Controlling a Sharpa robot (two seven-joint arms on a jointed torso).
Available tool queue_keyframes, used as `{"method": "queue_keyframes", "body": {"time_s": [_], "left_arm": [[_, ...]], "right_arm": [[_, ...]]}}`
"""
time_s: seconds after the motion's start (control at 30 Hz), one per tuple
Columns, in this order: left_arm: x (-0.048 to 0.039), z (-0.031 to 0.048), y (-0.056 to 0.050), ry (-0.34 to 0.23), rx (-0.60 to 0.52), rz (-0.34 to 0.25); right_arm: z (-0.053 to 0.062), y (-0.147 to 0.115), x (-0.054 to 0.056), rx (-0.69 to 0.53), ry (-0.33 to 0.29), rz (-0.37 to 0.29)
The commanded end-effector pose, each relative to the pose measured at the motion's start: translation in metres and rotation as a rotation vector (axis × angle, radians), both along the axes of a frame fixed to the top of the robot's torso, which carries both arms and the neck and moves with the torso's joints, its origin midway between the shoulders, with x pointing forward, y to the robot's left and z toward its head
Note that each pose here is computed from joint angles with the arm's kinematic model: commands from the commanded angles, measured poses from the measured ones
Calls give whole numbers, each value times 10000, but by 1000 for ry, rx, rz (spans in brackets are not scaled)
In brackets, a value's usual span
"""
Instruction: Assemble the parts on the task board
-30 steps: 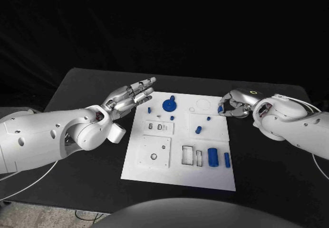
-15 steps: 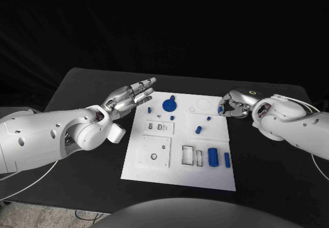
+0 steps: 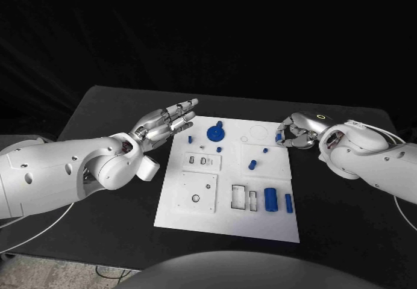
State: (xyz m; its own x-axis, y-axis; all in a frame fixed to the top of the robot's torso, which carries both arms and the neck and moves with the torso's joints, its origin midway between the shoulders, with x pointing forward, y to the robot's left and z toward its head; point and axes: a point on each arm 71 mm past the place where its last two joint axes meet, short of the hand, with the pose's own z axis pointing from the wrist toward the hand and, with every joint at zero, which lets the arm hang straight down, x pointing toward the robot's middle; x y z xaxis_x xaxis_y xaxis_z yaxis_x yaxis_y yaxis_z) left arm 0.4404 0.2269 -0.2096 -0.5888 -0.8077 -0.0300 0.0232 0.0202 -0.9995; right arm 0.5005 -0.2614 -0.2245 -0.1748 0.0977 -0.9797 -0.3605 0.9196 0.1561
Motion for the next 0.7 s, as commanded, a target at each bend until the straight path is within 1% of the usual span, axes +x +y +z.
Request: {"method": "queue_keyframes", "body": {"time_s": [0.03, 0.2, 0.3, 0.37, 0.53, 0.7], "left_arm": [[-14, 5, -3, 3, -11, -17], [-16, 5, 3, 4, -11, -16], [-19, 5, 3, 5, -10, -17], [-21, 5, 0, 6, -10, -17], [-26, 6, -4, 8, -10, -20], [-25, 5, -5, 9, -10, -20]], "right_arm": [[83, 64, -22, 49, -67, 12], [231, 235, -77, 83, -109, 54], [323, 399, -126, 93, -122, 98], [359, 515, -167, 98, -122, 128], [400, 813, -266, 109, -106, 203], [397, 1078, -326, 114, -84, 254]]}}
